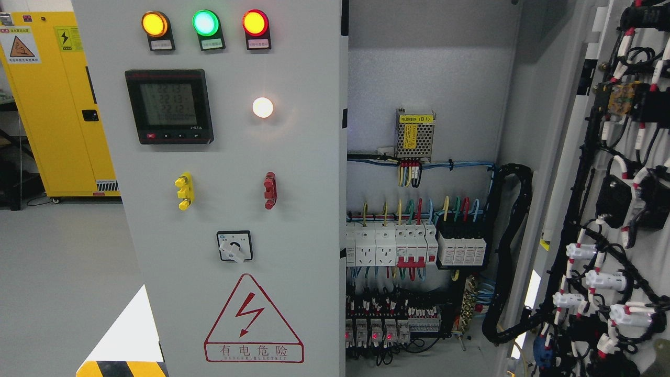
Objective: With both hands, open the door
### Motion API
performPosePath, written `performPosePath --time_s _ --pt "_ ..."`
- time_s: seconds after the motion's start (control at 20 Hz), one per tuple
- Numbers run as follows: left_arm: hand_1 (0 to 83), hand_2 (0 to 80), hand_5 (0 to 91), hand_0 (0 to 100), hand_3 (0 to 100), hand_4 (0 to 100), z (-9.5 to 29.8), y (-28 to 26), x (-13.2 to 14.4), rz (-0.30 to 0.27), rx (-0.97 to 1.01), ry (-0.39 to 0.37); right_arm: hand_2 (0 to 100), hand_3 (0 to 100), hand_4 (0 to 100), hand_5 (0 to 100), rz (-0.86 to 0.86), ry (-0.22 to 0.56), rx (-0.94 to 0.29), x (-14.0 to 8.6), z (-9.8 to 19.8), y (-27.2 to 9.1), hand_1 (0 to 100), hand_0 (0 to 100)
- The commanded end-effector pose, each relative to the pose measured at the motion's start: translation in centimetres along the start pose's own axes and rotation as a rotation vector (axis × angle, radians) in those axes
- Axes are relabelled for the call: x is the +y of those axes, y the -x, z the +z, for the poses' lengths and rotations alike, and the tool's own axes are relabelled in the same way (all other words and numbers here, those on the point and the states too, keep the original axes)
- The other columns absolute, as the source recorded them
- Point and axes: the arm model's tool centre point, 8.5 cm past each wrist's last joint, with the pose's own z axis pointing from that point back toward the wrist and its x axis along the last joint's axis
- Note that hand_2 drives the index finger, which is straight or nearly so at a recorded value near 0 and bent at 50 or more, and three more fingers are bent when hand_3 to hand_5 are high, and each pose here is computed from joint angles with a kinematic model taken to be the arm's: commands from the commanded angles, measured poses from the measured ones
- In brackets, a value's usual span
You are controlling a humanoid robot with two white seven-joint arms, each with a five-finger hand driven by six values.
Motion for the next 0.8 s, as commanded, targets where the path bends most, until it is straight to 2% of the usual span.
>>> performPosePath --time_s 0.0,0.5,0.75 --pt "55.6 0.0 0.0 12 0 0 0.2 0.5 0.5 -0.004 0.021 -0.016 4 0 0 0 -0.064 -0.064 -0.427 2.6 1.7 -13.5 50 0" --pt "55.6 0.0 0.0 12 0 0 0.1 0.1 0.6 -0.006 0.012 -0.013 4 0 0 0 -0.05 -0.082 -0.653 2.9 -0.6 -19.2 50 0" --pt "55.6 0.0 0.0 12 0 0 0.0 -0.4 0.4 -0.006 0.003 -0.01 4 0 0 0 -0.019 -0.102 -0.726 3.3 -3.3 -22.3 50 0"
